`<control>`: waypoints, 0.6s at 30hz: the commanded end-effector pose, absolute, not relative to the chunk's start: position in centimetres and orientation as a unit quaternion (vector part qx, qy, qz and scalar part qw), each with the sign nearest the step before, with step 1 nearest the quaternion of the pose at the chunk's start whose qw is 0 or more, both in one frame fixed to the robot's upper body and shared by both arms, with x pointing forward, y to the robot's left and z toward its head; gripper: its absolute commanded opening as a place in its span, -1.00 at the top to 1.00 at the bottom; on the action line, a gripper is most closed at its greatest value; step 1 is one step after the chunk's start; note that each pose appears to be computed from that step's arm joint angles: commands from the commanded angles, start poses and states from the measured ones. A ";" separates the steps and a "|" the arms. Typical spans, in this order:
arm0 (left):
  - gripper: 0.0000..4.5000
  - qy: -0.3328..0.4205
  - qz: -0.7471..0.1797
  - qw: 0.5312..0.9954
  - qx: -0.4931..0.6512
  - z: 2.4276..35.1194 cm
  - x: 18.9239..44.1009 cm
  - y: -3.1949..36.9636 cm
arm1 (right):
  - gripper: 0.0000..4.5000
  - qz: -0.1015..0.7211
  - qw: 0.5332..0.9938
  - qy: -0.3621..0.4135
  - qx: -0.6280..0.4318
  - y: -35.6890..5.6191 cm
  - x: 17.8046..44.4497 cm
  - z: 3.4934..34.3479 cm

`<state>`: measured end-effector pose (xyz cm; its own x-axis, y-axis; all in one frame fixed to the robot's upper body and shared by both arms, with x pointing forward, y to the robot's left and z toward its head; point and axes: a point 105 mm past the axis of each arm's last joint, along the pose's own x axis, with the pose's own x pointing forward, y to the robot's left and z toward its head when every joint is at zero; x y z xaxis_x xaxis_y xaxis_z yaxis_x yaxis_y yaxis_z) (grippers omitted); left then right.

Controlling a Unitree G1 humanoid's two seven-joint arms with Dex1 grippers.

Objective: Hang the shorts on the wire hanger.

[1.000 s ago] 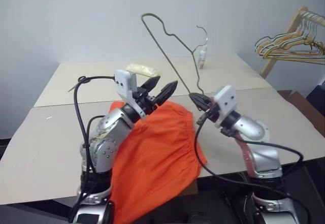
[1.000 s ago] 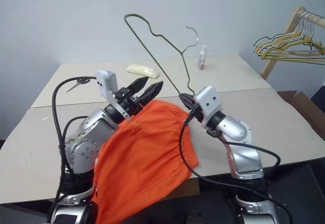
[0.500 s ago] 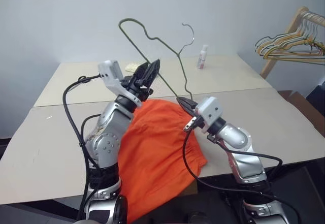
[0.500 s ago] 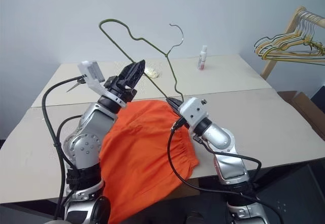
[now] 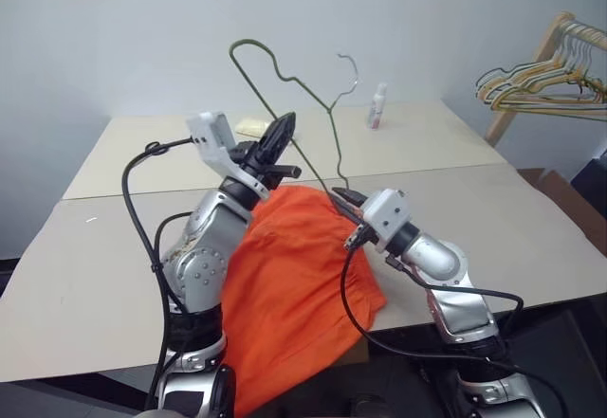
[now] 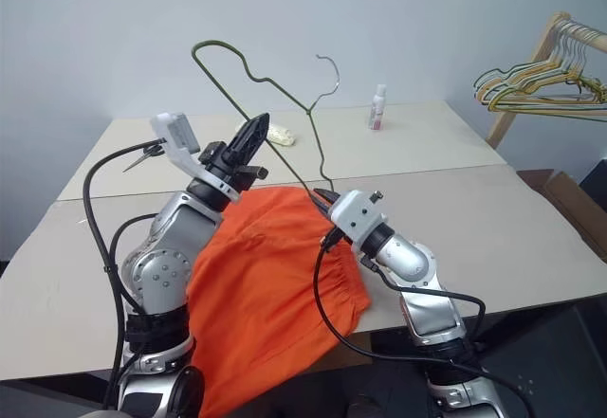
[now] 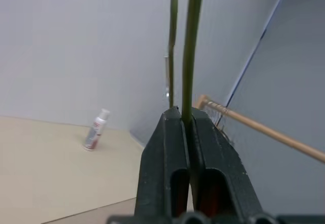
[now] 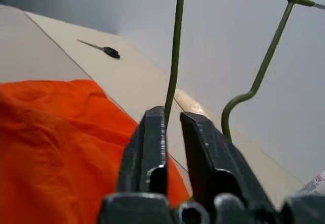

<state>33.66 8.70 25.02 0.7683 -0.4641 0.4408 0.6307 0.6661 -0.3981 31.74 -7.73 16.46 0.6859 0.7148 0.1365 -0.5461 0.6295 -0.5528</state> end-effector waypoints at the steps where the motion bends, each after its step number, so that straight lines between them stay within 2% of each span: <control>1: 1.00 -0.214 -0.325 0.890 -0.236 27.2 32.7 9.8 | 0.01 0.365 0.868 -0.216 -0.257 -8.0 31.1 18.4; 3: 1.00 -0.224 -0.335 0.889 -0.218 27.5 32.5 10.4 | -0.30 0.375 0.863 -0.222 -0.255 -8.6 30.9 19.0; 6: 1.00 -0.235 -0.378 0.876 -0.184 27.9 31.8 11.7 | -0.78 0.447 0.855 -0.185 -0.185 -10.1 30.0 20.2; 7: 1.00 -0.237 -0.403 0.864 -0.187 28.1 31.3 12.1 | -0.96 0.483 0.849 -0.151 -0.153 -10.6 29.7 20.3; 10: 1.00 -0.239 -0.447 0.838 -0.200 28.6 30.3 12.8 | -0.98 0.538 0.830 -0.099 -0.110 -11.3 29.0 20.7; 12: 1.00 -0.243 -0.489 0.812 -0.208 29.0 29.2 13.4 | -0.98 0.579 0.812 0.030 -0.071 -12.1 29.3 20.1; 14: 1.00 -0.253 -0.540 0.772 -0.222 29.9 27.7 14.1 | -0.98 0.610 0.787 0.095 -0.007 -12.8 29.6 20.7; 18: 1.00 -0.258 -0.563 0.750 -0.232 30.4 27.2 14.9 | -0.98 0.641 0.755 0.136 0.034 -12.7 30.4 20.8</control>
<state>27.73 14.68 29.48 0.2793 -0.7300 0.6237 0.9531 0.2898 -0.0876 30.61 -13.10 20.93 0.2054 0.9630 -0.1747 -0.9570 0.2350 0.1699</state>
